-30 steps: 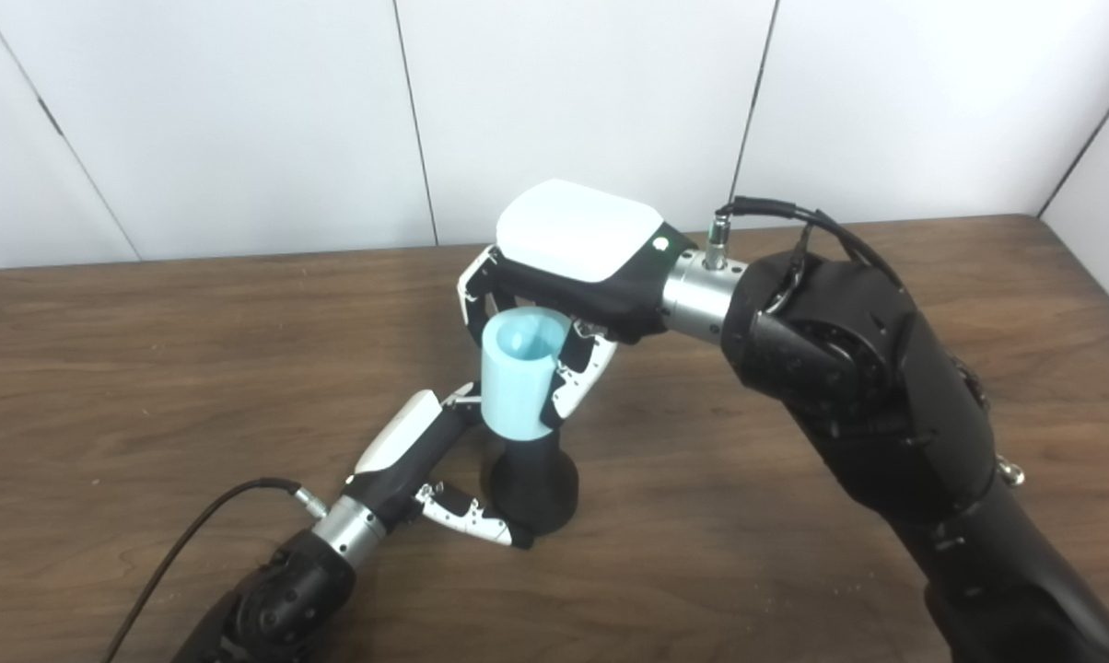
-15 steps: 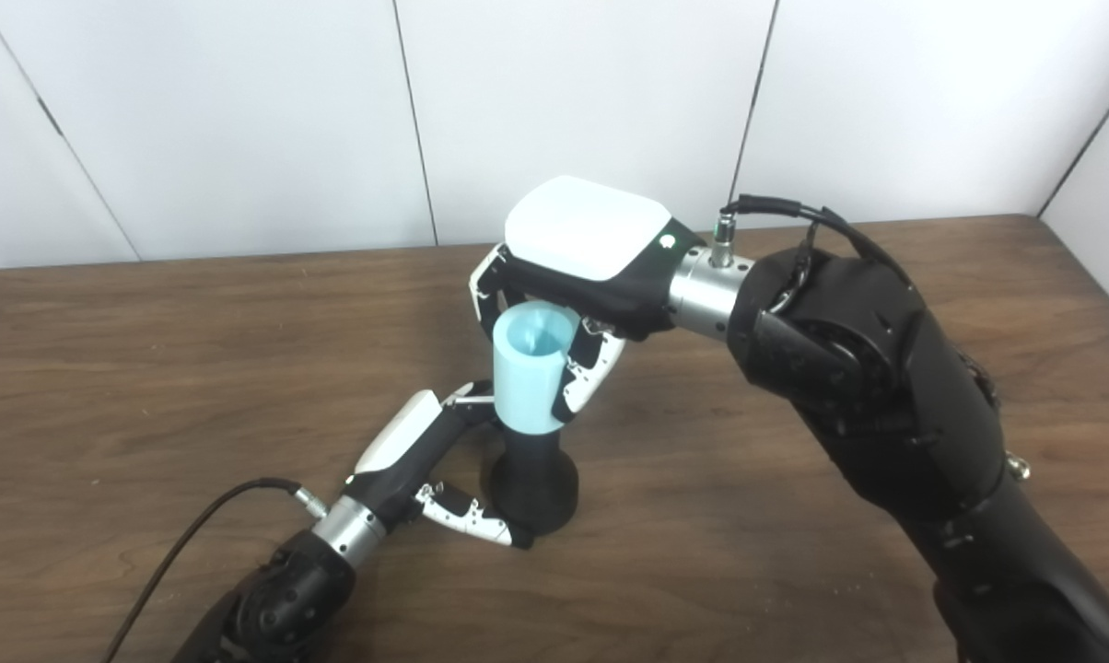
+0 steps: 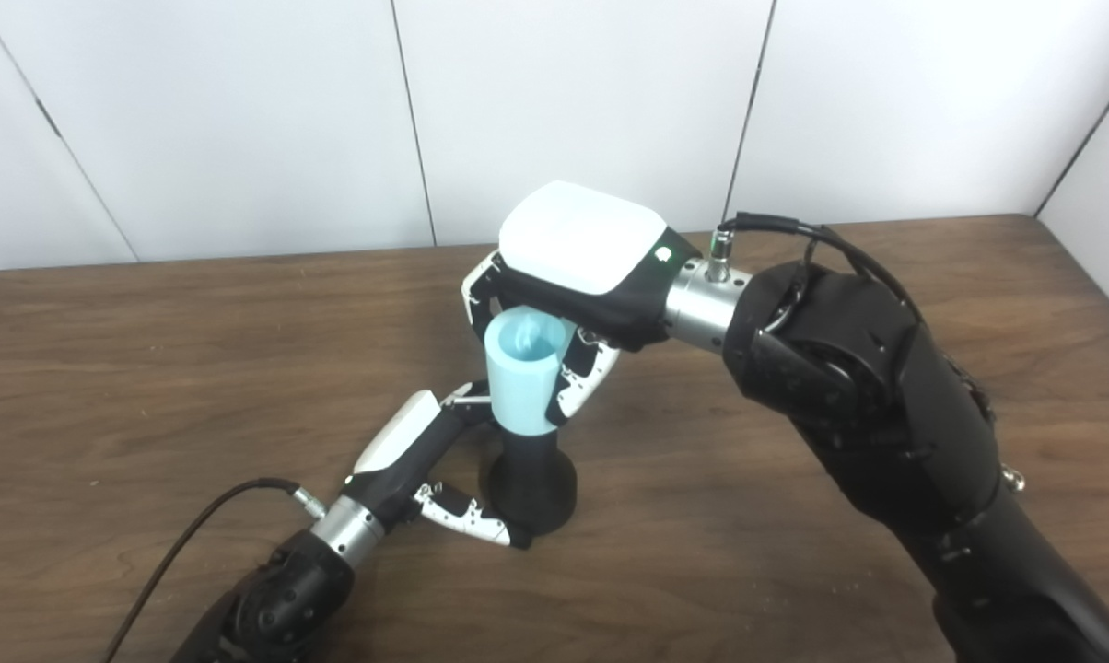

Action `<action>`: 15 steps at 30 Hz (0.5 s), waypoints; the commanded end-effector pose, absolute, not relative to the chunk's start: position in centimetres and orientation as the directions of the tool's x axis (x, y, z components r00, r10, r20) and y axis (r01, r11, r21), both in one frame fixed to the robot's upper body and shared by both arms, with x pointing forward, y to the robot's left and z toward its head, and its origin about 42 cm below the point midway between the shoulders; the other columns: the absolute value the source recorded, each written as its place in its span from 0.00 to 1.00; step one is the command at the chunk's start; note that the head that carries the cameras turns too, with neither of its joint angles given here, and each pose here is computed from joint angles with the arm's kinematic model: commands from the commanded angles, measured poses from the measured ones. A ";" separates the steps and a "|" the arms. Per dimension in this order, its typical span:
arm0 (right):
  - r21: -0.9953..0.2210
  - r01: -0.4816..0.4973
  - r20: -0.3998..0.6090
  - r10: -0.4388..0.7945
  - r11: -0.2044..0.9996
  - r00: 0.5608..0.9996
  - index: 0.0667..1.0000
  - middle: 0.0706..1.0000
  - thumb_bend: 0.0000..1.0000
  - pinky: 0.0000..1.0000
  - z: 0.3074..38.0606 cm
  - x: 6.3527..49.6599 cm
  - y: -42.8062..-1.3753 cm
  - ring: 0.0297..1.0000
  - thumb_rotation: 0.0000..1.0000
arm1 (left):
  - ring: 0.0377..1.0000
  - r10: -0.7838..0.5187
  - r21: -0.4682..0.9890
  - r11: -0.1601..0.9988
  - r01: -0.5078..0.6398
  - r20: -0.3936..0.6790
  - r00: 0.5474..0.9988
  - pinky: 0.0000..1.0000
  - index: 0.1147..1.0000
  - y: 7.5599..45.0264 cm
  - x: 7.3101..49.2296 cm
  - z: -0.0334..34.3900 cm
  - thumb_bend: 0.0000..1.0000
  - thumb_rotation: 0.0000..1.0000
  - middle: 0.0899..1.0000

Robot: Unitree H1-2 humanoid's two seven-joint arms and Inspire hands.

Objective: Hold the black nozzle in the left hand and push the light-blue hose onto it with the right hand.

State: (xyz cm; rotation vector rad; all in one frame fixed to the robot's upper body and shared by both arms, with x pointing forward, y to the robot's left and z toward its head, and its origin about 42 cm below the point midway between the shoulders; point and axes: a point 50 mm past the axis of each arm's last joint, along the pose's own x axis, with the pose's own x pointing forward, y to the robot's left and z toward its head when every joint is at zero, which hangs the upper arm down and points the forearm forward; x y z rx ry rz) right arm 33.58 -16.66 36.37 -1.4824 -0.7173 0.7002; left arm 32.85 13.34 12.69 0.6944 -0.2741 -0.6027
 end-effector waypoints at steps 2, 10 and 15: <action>-0.999 0.014 -0.016 0.800 -0.031 0.600 0.48 0.37 0.52 0.12 36.5 33.6 -16.2 0.18 0.00 | 0.74 -0.621 0.677 0.517 0.524 -0.126 0.774 0.97 0.41 13.6 31.5 9.9 0.52 0.00 0.45; -0.999 0.017 -0.014 0.800 -0.030 0.599 0.47 0.41 0.53 0.14 36.7 33.6 -16.2 0.21 0.00 | 0.74 -0.621 0.679 0.515 0.523 -0.125 0.774 0.97 0.41 13.6 31.5 10.0 0.52 0.00 0.45; -1.000 0.007 -0.016 0.802 -0.025 0.597 0.48 0.37 0.52 0.14 37.0 33.7 -16.3 0.19 0.00 | 0.74 -0.621 0.680 0.514 0.524 -0.126 0.773 0.97 0.41 13.6 31.5 9.9 0.52 0.00 0.45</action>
